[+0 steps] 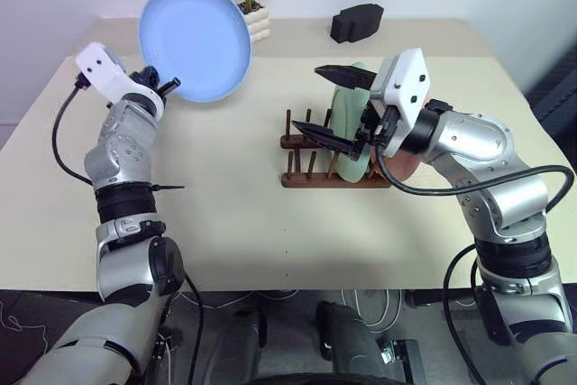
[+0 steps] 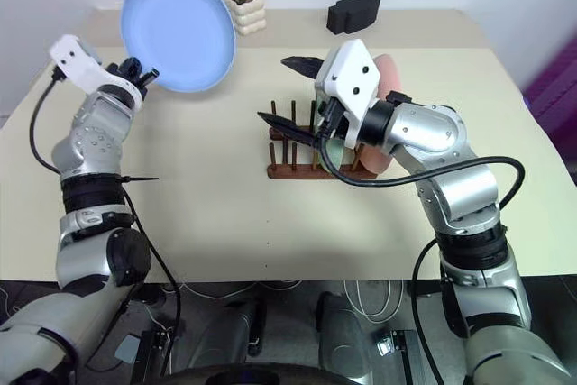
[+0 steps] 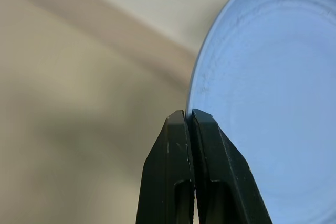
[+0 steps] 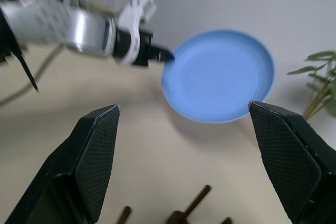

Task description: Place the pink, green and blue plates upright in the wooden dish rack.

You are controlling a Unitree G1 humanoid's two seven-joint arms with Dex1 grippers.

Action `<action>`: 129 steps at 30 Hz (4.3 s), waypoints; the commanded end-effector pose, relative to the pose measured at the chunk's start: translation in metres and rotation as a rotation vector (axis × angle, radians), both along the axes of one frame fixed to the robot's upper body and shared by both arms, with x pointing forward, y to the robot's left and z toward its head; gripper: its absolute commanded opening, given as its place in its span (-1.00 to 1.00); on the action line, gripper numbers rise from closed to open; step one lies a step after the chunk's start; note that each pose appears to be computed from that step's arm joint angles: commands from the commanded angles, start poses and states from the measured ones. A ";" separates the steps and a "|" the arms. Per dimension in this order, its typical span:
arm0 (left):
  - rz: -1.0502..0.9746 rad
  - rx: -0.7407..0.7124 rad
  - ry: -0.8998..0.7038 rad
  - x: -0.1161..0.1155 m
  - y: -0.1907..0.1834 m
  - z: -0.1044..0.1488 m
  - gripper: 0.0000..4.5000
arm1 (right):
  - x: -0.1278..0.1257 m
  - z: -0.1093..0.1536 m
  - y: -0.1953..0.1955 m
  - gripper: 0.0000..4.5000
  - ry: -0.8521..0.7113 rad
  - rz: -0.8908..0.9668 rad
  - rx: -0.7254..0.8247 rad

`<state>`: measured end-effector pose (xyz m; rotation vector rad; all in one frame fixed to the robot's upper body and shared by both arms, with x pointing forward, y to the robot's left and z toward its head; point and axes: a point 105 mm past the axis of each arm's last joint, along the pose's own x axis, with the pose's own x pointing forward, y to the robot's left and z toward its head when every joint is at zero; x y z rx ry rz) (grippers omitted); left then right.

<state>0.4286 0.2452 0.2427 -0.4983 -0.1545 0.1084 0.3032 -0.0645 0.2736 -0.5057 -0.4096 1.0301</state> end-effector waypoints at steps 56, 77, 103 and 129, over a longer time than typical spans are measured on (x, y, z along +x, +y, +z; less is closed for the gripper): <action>-0.136 0.107 -0.311 -0.100 -0.090 0.130 0.79 | 0.057 0.009 0.054 -1.00 -0.875 -0.190 -0.469; -0.081 0.544 -0.171 -0.100 0.004 0.027 0.99 | -0.007 0.088 0.057 -1.00 -0.270 0.162 0.304; -0.731 0.737 0.010 -0.137 -0.075 -0.091 0.99 | -0.010 0.043 0.021 -1.00 0.671 0.144 0.693; -0.714 0.722 -0.010 -0.137 -0.076 -0.101 0.99 | -0.011 0.026 0.020 -1.00 0.846 -0.001 0.788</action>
